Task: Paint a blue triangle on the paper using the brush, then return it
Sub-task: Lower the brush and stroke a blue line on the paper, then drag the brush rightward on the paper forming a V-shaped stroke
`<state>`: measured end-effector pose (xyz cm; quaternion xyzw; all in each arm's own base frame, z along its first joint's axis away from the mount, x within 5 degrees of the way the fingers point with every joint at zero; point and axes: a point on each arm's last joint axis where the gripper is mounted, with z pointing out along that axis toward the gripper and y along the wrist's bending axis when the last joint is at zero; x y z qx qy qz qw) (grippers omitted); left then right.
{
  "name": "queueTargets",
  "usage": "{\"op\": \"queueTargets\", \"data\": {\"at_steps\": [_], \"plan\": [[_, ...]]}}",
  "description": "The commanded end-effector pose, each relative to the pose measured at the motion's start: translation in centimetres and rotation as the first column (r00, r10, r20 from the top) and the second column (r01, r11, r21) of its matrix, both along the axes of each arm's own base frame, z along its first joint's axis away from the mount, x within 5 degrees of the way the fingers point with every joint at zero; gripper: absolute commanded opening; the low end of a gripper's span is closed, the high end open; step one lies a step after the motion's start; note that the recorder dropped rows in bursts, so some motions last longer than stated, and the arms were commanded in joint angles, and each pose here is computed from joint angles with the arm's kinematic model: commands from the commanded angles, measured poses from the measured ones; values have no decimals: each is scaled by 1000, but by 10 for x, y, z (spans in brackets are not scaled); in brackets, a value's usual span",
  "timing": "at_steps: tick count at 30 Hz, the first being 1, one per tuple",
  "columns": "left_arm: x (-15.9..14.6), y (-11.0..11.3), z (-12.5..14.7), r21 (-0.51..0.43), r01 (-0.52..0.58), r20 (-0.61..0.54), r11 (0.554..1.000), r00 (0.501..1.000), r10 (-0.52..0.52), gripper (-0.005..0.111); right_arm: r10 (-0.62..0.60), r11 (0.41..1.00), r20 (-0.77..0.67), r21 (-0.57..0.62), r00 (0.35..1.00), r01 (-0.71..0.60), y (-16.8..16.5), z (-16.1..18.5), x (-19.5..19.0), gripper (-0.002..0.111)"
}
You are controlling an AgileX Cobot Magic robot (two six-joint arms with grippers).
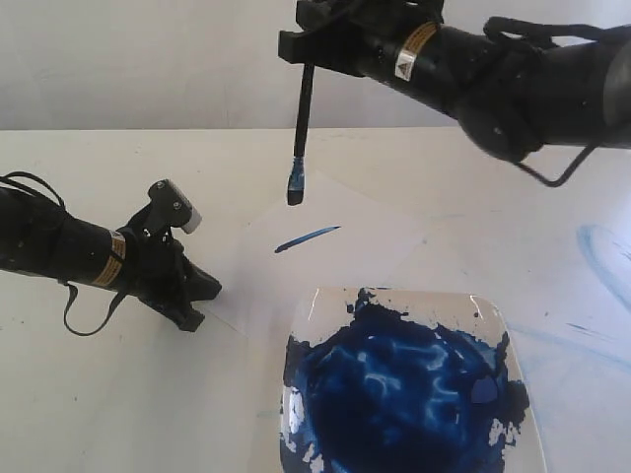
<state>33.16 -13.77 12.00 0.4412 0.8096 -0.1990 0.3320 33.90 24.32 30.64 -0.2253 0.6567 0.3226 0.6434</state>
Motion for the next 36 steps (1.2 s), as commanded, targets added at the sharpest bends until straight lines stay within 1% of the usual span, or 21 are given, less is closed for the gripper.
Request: {"op": "queueTargets", "data": {"at_steps": [1, 4, 6, 10, 13, 18, 30, 36], "plan": [[-1, -1, -2, 14, 15, 0, 1000, 1000, -15, 0, -221, 974, -50, 46, 974, 224, 12, -5, -3, 0], [-1, -1, -2, 14, 15, 0, 1000, 1000, -15, 0, -332, 940, -81, 54, 940, 336, 19, -14, -6, 0], [-1, -1, -2, 14, 15, 0, 1000, 1000, -15, 0, -357, 928, -115, 66, 927, 366, 24, -20, -9, 0], [-1, -1, -2, 14, 15, 0, 1000, 1000, -15, 0, -333, 940, -144, 31, 932, 340, 35, -36, -11, 0], [-1, -1, -2, 14, 15, 0, 1000, 1000, -15, 0, -329, 942, -162, 13, 931, 335, 37, -43, -10, 0], [-1, -1, -2, 14, 15, 0, 1000, 1000, -15, 0, -323, 934, -232, 82, 918, 349, 37, -46, -9, 0], [-1, -1, -2, 14, 15, 0, 1000, 1000, -15, 0, -354, 925, -218, 63, 910, 375, 41, -68, -2, 0], [-1, -1, -2, 14, 15, 0, 1000, 1000, -15, 0, -355, 925, -221, 56, 908, 375, 41, -72, -1, 0]]}}
